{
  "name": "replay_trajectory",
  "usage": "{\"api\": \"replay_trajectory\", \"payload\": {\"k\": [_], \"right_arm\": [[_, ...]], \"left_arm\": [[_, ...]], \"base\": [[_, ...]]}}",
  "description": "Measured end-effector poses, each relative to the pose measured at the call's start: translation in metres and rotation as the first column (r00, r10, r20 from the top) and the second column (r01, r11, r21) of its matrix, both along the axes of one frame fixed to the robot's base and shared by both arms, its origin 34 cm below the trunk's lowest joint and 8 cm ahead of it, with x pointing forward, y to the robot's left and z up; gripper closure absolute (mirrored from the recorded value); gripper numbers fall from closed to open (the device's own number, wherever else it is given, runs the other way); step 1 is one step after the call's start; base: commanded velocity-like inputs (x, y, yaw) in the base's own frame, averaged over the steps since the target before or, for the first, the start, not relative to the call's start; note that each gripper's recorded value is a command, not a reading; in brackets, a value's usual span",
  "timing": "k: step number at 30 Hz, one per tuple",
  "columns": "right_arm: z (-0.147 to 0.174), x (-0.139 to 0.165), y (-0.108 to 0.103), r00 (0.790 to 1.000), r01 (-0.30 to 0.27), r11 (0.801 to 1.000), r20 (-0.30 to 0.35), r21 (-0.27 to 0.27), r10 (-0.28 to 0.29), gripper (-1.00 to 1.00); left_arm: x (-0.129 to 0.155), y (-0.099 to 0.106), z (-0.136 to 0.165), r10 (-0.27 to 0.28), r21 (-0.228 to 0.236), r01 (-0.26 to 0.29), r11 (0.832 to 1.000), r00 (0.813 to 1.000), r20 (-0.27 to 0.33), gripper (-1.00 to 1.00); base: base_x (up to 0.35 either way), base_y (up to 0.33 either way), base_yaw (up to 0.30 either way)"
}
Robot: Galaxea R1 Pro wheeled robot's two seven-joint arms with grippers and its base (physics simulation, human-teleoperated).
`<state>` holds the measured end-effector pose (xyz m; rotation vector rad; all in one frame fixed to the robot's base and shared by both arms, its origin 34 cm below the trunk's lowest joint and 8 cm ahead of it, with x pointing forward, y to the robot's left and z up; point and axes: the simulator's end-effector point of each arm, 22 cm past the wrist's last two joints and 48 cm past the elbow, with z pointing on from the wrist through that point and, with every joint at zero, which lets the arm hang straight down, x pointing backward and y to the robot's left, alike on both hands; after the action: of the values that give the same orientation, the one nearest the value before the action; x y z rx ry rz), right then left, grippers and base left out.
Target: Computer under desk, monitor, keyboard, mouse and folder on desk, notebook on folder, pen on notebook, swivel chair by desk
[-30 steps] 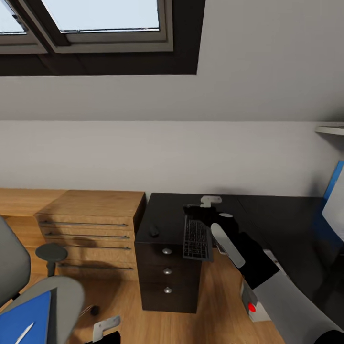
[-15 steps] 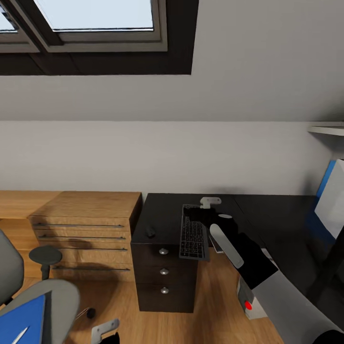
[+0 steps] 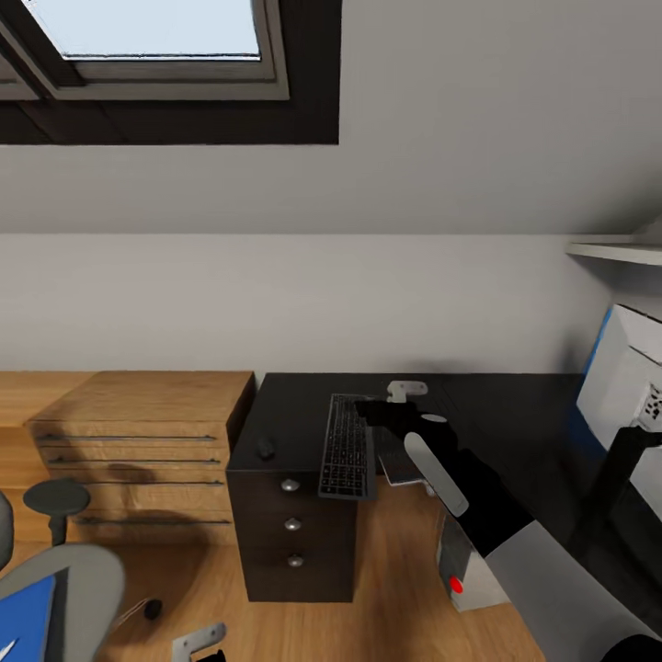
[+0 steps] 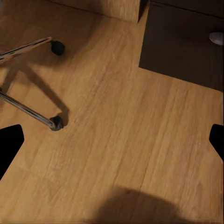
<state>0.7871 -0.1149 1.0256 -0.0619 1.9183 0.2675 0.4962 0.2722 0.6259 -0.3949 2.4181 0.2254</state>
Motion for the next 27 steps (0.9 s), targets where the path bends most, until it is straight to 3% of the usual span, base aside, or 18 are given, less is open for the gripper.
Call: {"api": "replay_trajectory", "payload": {"k": [11,19,27], "right_arm": [[-0.004,0.0005,-0.0032,1.0,0.011,1.0,-0.005,-0.002,-0.011,-1.0],[-0.0018,0.0001,-0.0039,1.0,0.013,1.0,-0.002,-0.003,-0.013,-1.0],[0.0023,0.0035,-0.0099,0.999,0.036,0.999,0.026,0.011,-0.036,-1.0]], "left_arm": [[0.002,0.0027,0.0028,0.006,0.003,-0.006,1.0,1.0,0.01,-1.0],[0.0036,0.0028,0.0049,0.008,0.002,-0.008,1.0,1.0,0.016,-1.0],[0.0049,0.0034,0.0075,0.01,0.003,-0.01,1.0,1.0,0.023,-1.0]], "base": [[-0.003,-0.068,-0.242],[-0.222,-0.003,-0.255],[-0.038,0.0,-0.243]]}}
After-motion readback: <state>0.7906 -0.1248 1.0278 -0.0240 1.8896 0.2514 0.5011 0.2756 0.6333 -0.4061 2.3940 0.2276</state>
